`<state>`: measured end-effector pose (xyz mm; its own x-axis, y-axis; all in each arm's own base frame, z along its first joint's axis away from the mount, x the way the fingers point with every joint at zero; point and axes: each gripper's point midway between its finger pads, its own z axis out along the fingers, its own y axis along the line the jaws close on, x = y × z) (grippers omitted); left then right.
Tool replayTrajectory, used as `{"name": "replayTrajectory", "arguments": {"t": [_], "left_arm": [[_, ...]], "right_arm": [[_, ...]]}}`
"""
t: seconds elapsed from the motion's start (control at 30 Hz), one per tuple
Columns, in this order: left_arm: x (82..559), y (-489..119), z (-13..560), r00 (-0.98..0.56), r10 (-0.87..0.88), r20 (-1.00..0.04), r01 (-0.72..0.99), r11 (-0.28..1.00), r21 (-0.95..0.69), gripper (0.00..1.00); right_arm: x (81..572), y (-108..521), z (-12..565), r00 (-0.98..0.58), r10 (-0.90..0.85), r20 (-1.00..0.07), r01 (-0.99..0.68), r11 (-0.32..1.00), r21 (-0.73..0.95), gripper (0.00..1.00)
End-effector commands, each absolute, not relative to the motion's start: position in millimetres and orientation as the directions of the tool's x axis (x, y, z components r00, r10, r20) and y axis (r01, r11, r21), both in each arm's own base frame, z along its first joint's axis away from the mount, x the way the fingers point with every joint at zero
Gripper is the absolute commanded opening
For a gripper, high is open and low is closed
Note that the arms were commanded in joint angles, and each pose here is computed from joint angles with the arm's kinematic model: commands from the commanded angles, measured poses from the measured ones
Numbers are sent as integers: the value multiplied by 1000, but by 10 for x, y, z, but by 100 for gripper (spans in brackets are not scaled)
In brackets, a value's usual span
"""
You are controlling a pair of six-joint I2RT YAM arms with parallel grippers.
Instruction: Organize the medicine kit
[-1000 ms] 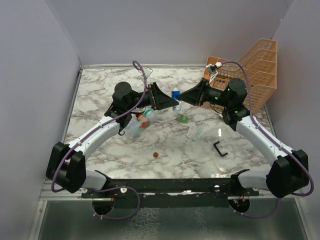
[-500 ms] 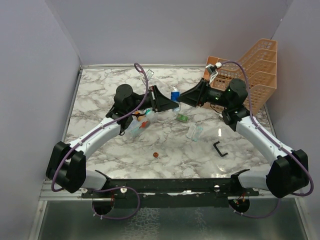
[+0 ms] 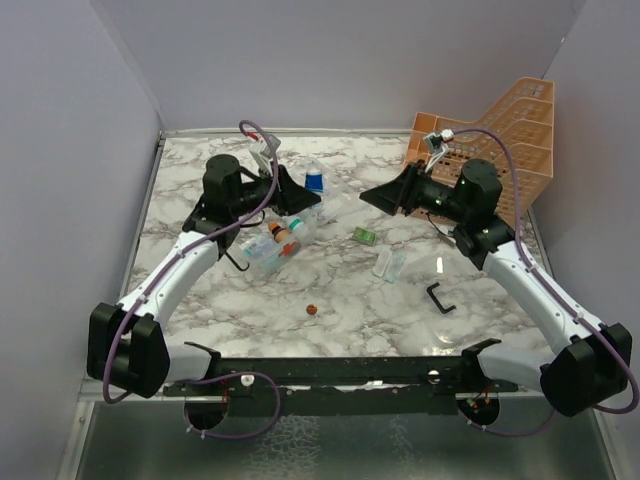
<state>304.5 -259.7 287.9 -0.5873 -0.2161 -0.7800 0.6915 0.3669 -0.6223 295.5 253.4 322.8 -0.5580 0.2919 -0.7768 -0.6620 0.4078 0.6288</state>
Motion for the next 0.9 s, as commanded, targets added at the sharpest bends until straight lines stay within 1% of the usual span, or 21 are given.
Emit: {"name": "replayTrajectory", "arguments": {"t": [0.0,0.1,0.17,0.37,0.47,0.57,0.63,0.87], "left_arm": [[3176,-2242,2649,-465,58,-884,725,598,-342,14],[3212,-2062,2534,-431,197,-881,730,649,-213,9],[3242,-1958,2467,-409,257,-876,726,673,-142,7],[3436,-1654,2255,-391,393,-832,671,741,35,7],[3521,-1560,2182,-389,465,-795,665,739,107,5],[3623,-1457,2167,-390,523,-758,646,742,179,3],[3695,-1378,2150,-397,551,-734,625,748,224,2],[3782,-1225,1731,-476,658,-583,628,719,298,5]], "right_arm": [[3024,2424,3171,-523,304,-796,-624,499,601,58],[3052,2407,3072,-538,300,-788,-600,520,608,57],[3082,2386,3021,-543,304,-783,-580,538,611,57],[3077,2321,2789,-589,338,-734,-492,570,658,56],[3087,2247,2683,-601,372,-708,-429,598,678,55],[3096,2194,2647,-587,360,-725,-421,629,653,55],[3119,2168,2621,-582,350,-734,-414,649,638,55],[3147,2127,2640,-555,326,-766,-428,677,598,55]]}}
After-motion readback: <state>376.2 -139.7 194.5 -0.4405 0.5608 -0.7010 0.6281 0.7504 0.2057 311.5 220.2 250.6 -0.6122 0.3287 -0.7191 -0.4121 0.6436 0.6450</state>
